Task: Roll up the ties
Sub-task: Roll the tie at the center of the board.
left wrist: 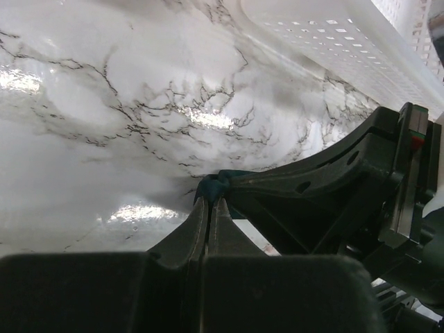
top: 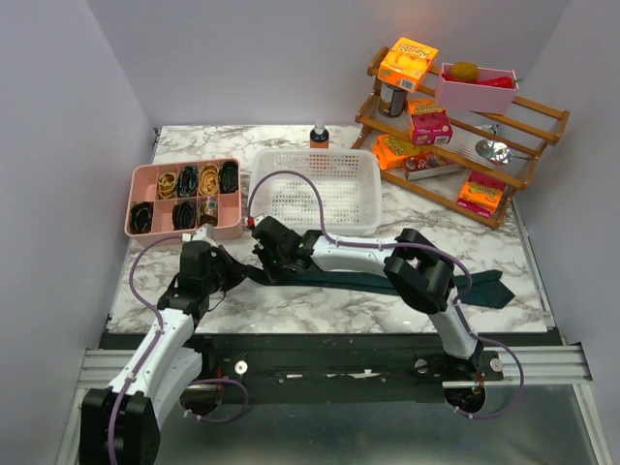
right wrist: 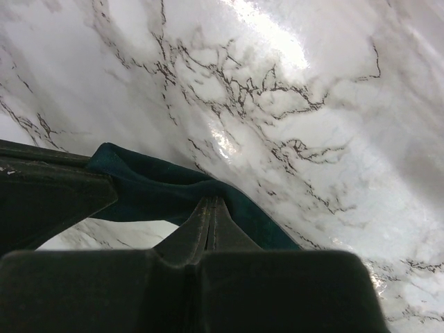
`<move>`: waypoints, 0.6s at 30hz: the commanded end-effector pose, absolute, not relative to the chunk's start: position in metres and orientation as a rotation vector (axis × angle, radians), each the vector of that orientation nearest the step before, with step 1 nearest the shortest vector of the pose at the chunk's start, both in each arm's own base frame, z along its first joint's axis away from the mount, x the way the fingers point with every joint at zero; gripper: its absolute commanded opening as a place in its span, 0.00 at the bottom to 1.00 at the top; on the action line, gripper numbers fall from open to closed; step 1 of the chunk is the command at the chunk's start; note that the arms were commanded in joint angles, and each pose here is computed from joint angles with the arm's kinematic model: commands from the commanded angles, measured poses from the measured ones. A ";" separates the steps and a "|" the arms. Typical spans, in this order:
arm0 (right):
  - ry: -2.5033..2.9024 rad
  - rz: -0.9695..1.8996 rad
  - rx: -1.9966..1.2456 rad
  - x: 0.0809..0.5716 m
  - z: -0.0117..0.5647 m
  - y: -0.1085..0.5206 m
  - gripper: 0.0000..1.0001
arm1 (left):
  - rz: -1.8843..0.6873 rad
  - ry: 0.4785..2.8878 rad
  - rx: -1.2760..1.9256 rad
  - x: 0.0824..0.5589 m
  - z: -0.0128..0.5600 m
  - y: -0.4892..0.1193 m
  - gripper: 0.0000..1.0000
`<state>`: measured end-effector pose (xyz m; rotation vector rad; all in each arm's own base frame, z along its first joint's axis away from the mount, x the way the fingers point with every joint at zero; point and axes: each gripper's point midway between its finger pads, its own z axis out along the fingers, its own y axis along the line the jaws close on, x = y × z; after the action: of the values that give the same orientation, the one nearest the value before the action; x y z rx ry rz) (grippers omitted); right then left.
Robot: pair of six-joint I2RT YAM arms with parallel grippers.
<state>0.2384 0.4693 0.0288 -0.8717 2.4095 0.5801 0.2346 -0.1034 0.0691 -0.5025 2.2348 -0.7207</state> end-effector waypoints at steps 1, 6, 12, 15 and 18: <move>2.438 0.577 -0.877 0.233 0.020 0.464 0.01 | -0.742 2.164 -0.454 0.244 0.092 -0.108 0.00; 2.418 0.656 -0.868 0.229 0.023 0.470 0.01 | -0.809 2.148 -0.432 0.245 0.093 -0.121 0.00; 2.425 0.706 -0.811 0.228 0.019 0.463 0.01 | -0.900 2.093 -0.409 0.247 0.102 -0.135 0.00; 2.418 0.731 -0.778 0.230 0.021 0.460 0.01 | -0.917 2.082 -0.398 0.248 0.104 -0.140 0.00; 2.426 0.771 -0.748 0.229 0.015 0.456 0.01 | -0.937 2.085 -0.389 0.247 0.103 -0.147 0.00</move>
<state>0.2348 0.4655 0.0253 -0.7825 2.3907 0.7300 0.2384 -0.1330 0.0858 -0.4250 2.1676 -0.8529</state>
